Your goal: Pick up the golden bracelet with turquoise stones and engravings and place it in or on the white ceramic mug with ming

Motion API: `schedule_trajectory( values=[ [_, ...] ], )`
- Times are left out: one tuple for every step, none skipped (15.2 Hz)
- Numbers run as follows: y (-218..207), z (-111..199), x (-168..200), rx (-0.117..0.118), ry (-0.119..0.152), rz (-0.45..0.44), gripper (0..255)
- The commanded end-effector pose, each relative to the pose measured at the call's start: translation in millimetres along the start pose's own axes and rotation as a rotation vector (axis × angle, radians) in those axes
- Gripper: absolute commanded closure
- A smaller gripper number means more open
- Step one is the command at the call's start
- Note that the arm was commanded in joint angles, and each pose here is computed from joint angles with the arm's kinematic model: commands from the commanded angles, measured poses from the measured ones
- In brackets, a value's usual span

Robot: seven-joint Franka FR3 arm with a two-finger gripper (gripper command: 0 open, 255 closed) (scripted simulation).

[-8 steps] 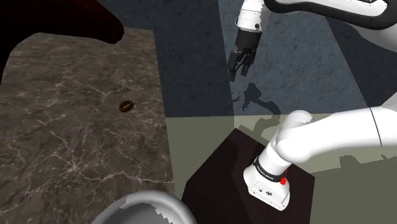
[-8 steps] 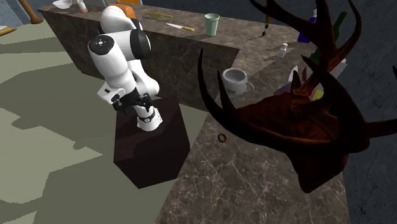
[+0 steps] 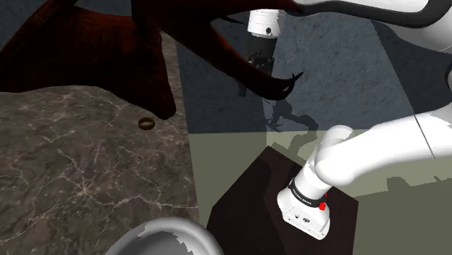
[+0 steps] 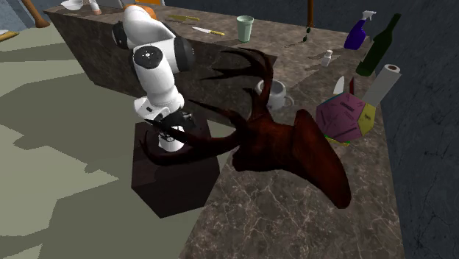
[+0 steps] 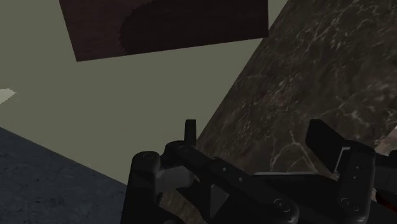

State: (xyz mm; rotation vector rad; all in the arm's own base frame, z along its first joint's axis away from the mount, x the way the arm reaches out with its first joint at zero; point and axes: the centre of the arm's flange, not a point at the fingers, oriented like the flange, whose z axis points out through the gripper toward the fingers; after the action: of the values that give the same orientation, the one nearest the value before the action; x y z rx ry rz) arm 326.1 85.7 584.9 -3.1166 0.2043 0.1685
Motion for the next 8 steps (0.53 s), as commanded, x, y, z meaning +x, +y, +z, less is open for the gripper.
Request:
schedule_trajectory(
  values=[
    [-27,2,7,0.002,0.002,0.014,0],
    [-39,3,11,0.002,0.004,0.020,0],
    [-51,4,16,0.002,0.005,0.027,0],
    [-64,5,20,0.002,0.006,0.033,0],
    [-76,6,24,0.002,0.007,0.039,0],
    [-88,7,29,0.002,0.008,0.046,0],
    [-101,8,33,0.002,0.009,0.052,0],
    [-113,9,38,0.003,0.010,0.058,0]
  ],
)
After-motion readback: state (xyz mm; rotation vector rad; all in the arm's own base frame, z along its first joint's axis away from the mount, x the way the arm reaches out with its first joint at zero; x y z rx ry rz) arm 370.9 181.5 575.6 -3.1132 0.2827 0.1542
